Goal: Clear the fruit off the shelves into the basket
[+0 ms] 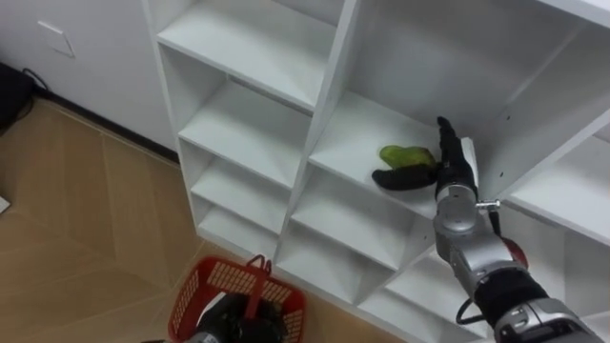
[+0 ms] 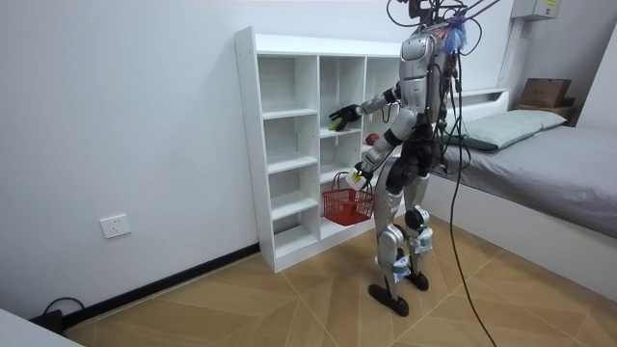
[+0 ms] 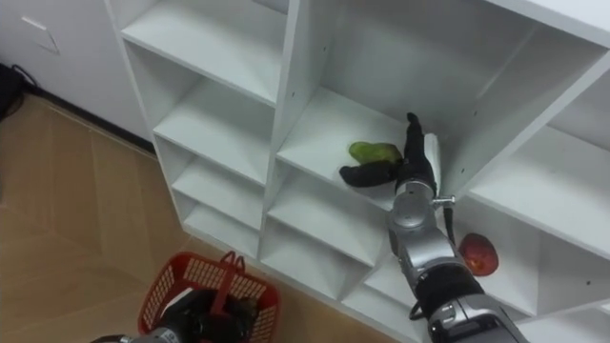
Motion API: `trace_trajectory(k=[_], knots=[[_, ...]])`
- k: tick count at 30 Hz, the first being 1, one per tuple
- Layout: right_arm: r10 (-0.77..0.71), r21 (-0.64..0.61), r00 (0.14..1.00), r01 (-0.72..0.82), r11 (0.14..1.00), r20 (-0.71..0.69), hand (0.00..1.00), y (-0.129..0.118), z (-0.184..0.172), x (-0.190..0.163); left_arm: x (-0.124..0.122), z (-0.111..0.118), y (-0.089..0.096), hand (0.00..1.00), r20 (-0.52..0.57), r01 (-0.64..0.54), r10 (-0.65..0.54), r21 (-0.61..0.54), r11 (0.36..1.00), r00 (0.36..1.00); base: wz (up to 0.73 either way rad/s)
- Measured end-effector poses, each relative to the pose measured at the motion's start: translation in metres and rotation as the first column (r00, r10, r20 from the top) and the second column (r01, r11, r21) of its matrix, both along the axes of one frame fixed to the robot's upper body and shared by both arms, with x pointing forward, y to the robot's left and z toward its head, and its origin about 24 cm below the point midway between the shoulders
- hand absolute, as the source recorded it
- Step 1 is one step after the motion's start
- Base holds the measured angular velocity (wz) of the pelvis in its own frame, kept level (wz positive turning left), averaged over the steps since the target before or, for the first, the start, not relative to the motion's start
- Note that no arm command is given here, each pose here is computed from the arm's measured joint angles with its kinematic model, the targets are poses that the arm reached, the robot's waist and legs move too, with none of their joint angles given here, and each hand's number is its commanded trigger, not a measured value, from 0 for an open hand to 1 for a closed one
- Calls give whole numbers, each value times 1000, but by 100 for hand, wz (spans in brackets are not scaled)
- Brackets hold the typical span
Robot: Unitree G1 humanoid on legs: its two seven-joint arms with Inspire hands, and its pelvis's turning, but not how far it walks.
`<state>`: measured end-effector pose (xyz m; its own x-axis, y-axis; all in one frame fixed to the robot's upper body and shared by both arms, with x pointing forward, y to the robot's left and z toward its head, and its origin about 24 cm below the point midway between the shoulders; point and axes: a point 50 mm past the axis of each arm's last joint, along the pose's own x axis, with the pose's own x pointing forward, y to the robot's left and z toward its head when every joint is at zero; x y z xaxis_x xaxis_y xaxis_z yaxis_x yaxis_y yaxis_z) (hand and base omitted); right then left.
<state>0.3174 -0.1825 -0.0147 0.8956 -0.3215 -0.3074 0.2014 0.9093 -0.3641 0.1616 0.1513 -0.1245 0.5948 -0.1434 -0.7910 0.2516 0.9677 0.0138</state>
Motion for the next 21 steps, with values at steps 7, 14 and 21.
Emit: trace_trajectory(k=[7, 14, 21], knots=[[-3, -26, 1000, 3, 1000, 11, 100, -5, 7, 8, -1, 0, -2, 100, -2, 12, -12, 0, 1000, 1000, 0], [-1, -20, 1000, 1, 1000, 4, 100, -5, 7, 9, -1, 0, -2, 100, -2, 18, -18, 1, 1000, 1000, 0], [26, 36, 1000, -25, 999, -16, 100, -2, 4, 9, 1, 0, -2, 100, 2, 19, -19, 1, 1000, 1000, 0]])
